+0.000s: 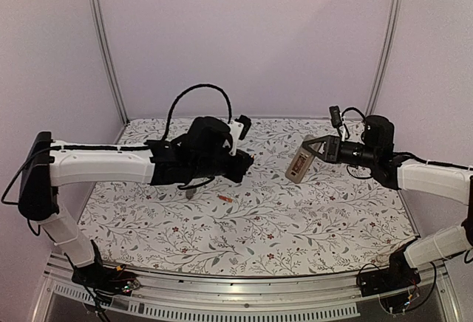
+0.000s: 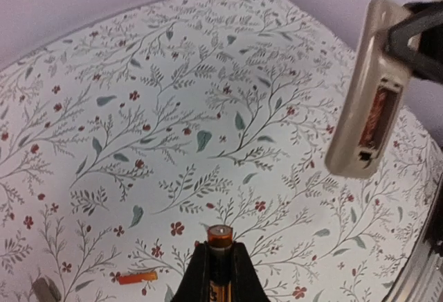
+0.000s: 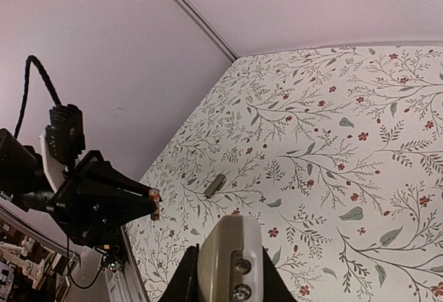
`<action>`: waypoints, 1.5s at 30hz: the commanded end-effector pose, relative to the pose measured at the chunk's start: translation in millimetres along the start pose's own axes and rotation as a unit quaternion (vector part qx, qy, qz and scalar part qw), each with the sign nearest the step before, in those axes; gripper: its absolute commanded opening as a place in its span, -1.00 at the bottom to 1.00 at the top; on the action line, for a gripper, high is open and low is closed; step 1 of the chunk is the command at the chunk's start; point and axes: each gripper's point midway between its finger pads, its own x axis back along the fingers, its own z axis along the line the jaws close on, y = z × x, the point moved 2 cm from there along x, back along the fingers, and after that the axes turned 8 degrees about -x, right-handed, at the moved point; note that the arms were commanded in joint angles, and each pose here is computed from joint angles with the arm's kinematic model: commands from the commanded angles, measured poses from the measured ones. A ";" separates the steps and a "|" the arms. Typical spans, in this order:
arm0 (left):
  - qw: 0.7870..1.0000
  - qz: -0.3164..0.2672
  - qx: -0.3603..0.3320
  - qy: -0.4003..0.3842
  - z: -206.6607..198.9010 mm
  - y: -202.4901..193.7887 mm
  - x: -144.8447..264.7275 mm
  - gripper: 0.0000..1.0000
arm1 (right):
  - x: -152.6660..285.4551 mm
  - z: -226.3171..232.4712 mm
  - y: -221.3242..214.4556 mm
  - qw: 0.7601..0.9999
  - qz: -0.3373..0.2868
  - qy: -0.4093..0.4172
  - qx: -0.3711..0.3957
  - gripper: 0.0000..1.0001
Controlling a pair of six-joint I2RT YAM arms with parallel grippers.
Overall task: Load the batteries into the remote control
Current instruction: Pick up the battery from the center of the board, then place the battery in the battery compartment.
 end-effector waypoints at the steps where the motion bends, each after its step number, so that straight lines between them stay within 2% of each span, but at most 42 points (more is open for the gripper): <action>1: 0.971 -0.211 -0.025 -0.111 -32.4 89.5 52.1 -1.00 | 4.7 35.0 17.9 0.993 -0.049 0.109 -0.009 -1.00; 7: 0.947 -0.247 -0.096 -0.182 -75.3 105.8 69.5 -1.00 | 6.5 56.7 21.6 0.981 -0.076 0.176 -0.015 -1.00; 15: 0.942 -0.239 -0.141 -0.190 -99.9 108.4 62.8 -1.00 | -7.2 67.8 16.1 0.973 -0.072 0.215 -0.032 -1.00; 25: 0.953 -0.206 -0.158 -0.159 -100.5 104.6 42.7 -1.00 | -10.7 74.0 12.0 0.968 -0.072 0.236 -0.041 -1.00; 32: 0.965 -0.180 -0.157 -0.106 -87.7 101.4 28.4 -1.00 | -7.7 76.6 14.5 0.966 -0.080 0.242 -0.043 -1.00; 36: 0.968 -0.167 -0.156 -0.107 -88.3 96.4 22.7 -1.00 | -7.2 76.0 15.2 0.965 -0.086 0.244 -0.048 -1.00; 42: 0.970 -0.153 -0.153 -0.106 -88.0 93.0 19.6 -0.78 | -5.8 76.6 17.0 0.963 -0.093 0.247 -0.048 -1.00; 45: 0.971 -0.151 -0.155 -0.103 -86.8 92.8 19.8 -0.73 | -5.9 76.2 16.1 0.963 -0.093 0.249 -0.051 -1.00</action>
